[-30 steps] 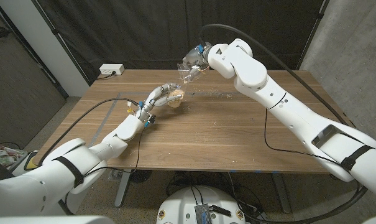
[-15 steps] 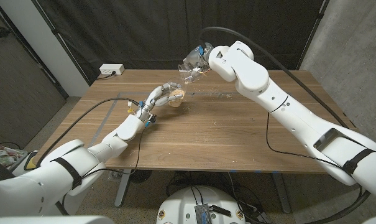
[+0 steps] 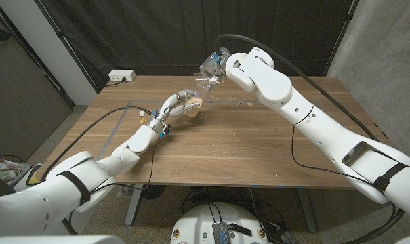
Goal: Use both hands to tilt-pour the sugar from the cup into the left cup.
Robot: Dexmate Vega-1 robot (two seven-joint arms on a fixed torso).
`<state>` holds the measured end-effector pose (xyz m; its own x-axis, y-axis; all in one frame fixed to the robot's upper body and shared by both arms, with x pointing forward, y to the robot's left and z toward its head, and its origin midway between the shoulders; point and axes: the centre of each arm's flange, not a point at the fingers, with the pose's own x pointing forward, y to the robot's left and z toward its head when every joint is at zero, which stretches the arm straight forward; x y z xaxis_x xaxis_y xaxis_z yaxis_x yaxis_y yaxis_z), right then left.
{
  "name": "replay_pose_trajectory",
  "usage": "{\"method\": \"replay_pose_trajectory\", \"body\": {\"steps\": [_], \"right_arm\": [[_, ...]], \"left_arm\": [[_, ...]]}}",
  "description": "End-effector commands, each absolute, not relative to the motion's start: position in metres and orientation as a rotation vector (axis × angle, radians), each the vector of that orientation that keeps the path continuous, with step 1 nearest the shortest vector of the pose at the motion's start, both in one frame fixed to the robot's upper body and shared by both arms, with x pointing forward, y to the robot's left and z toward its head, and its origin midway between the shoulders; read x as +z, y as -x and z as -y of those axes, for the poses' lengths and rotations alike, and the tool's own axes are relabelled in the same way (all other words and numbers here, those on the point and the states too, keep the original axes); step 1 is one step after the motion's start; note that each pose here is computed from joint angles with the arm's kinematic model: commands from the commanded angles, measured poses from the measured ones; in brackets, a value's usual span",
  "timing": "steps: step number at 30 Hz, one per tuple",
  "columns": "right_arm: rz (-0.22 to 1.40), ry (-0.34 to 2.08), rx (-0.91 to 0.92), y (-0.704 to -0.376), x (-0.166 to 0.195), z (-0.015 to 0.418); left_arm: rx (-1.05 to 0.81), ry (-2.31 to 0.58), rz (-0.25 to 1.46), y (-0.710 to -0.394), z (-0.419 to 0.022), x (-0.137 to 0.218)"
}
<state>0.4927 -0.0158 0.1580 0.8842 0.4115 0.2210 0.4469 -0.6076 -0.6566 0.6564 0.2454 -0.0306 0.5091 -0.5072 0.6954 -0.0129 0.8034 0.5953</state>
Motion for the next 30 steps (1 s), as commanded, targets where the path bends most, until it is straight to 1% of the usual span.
{"method": "replay_pose_trajectory", "body": {"steps": [1, 9, 16, 21, 30], "right_arm": [[0.569, 2.211, -0.007, -0.496, 0.171, 0.022], [0.531, 2.093, 0.023, -0.495, 0.188, 0.034], [0.494, 1.997, 0.017, -0.487, 0.204, 0.050], [0.493, 1.895, 0.003, -0.479, 0.214, 0.073], [0.474, 1.719, 0.020, -0.471, 0.222, 0.111]], "left_arm": [[-0.313, -0.574, 1.000, -0.658, -0.247, -0.030], [-0.301, -0.549, 1.003, -0.657, -0.249, -0.030], [-0.286, -0.516, 1.022, -0.655, -0.250, -0.028], [-0.274, -0.448, 1.023, -0.654, -0.252, -0.027], [-0.281, -0.388, 1.029, -0.654, -0.249, -0.026]]}}
